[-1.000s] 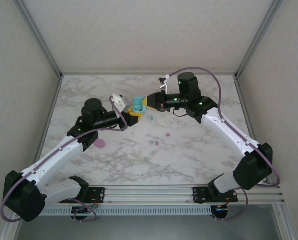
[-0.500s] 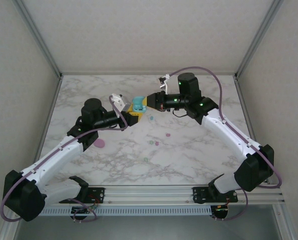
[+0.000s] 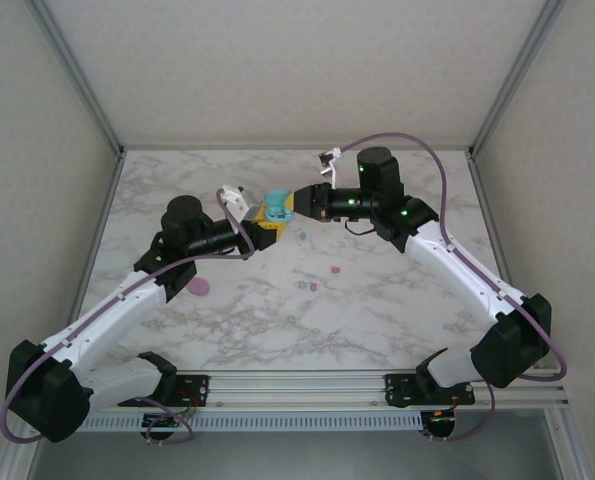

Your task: Insert wireless bluetooth earbuds into charging case

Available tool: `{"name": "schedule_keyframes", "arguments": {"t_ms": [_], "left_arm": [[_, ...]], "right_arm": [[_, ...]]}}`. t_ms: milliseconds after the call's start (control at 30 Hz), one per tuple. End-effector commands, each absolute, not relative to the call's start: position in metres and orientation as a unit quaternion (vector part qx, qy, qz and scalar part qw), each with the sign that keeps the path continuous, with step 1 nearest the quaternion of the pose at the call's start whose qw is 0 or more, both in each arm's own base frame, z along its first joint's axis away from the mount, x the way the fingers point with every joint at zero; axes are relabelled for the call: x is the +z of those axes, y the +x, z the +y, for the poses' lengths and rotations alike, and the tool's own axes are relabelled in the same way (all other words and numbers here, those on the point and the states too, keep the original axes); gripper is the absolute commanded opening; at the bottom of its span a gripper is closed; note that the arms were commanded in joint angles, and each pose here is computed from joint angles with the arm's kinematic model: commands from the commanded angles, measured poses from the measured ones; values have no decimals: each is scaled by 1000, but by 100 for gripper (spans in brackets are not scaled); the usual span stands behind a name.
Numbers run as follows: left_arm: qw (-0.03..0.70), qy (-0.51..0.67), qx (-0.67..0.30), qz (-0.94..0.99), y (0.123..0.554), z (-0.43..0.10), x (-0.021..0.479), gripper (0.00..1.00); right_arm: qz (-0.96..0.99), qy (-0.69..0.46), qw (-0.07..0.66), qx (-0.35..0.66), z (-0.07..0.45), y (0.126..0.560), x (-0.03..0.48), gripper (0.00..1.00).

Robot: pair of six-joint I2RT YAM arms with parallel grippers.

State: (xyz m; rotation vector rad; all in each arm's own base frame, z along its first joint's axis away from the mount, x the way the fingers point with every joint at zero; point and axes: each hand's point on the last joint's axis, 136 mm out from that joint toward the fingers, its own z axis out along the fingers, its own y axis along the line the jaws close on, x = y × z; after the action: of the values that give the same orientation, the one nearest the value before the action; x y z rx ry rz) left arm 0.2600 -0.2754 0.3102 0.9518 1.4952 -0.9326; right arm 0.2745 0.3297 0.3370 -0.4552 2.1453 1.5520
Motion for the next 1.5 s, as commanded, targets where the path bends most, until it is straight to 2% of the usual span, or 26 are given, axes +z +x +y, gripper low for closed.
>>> {"name": "schedule_keyframes", "arguments": {"t_ms": [0,67,267,700,1000,1267,1467], "left_arm": [[561,413,-407,591,253,-282,338,29],[561,412,-407,591,253,-281,338,29],[561,412,-408,591,253,-282,338,29],[557,411,-402,599,255,-281,332,28],[555,411,-400,602,257,-282,330,28],[553,413,-401,603,256,-282,329,28],[552,415,-401,601,255,-283,330,28]], "right_arm": [[785,-179,235,544,327,269,336,22],[785,-181,236,543,326,269,337,23],[784,-177,240,545,326,270,343,35],[783,-169,256,542,319,265,358,42],[785,-168,255,539,318,263,359,37],[785,-173,246,541,323,264,358,25],[790,-173,244,535,325,266,354,25]]}}
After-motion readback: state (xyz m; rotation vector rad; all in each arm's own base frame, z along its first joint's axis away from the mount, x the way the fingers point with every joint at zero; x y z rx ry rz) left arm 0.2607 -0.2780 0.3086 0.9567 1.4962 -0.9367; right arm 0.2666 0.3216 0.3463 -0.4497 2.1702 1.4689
